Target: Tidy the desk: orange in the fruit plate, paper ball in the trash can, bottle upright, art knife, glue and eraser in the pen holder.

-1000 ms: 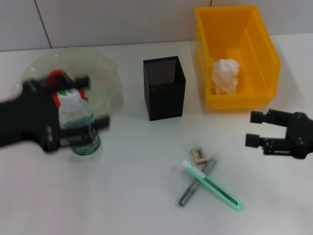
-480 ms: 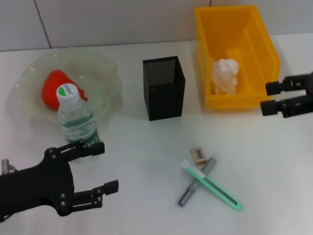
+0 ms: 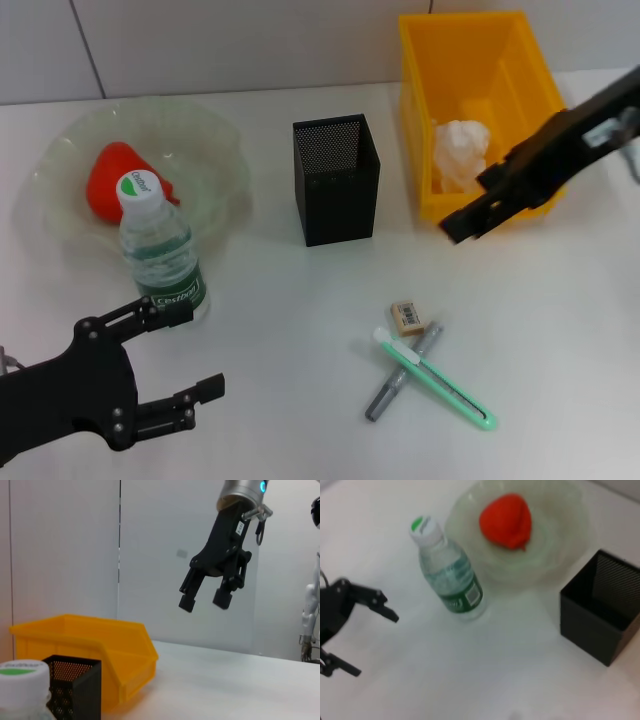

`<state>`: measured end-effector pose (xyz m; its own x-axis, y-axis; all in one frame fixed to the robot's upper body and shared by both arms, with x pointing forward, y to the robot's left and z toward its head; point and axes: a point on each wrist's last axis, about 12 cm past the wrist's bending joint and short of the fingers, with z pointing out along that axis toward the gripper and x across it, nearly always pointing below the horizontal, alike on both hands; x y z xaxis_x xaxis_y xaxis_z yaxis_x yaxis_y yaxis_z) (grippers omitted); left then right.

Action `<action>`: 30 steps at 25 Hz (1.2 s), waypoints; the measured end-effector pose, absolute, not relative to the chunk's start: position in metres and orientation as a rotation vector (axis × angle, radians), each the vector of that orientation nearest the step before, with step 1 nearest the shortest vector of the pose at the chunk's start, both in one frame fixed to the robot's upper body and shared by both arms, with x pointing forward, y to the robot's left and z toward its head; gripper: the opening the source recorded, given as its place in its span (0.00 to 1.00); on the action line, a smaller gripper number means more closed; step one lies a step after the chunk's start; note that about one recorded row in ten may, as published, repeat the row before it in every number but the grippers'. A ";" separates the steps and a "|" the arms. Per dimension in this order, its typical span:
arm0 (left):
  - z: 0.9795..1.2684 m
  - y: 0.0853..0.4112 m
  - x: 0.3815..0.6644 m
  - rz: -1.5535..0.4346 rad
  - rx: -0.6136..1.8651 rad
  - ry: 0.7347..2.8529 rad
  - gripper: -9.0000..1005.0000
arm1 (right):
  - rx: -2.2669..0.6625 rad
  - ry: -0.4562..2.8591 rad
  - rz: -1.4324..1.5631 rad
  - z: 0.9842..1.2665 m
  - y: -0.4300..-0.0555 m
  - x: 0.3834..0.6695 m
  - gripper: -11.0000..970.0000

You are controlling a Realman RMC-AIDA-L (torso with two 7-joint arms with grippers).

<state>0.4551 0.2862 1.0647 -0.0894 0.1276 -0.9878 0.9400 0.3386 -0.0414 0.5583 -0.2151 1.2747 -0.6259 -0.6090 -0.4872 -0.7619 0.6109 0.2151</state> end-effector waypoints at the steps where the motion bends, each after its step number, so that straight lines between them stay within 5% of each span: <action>1: 1.064 0.287 0.455 -0.927 1.017 1.510 0.81 | -1.121 2.490 0.542 1.274 -0.206 0.560 0.86; 8: 1.063 0.288 0.456 -0.922 1.021 1.530 0.81 | -1.280 2.597 0.259 1.246 -0.153 0.557 0.85; 18: 1.056 0.284 0.461 -0.914 1.019 1.564 0.81 | -1.174 2.679 0.312 1.196 -0.141 0.556 0.84; 30: 1.058 0.283 0.466 -0.907 1.028 1.559 0.81 | -1.170 2.685 0.285 1.171 -0.128 0.555 0.82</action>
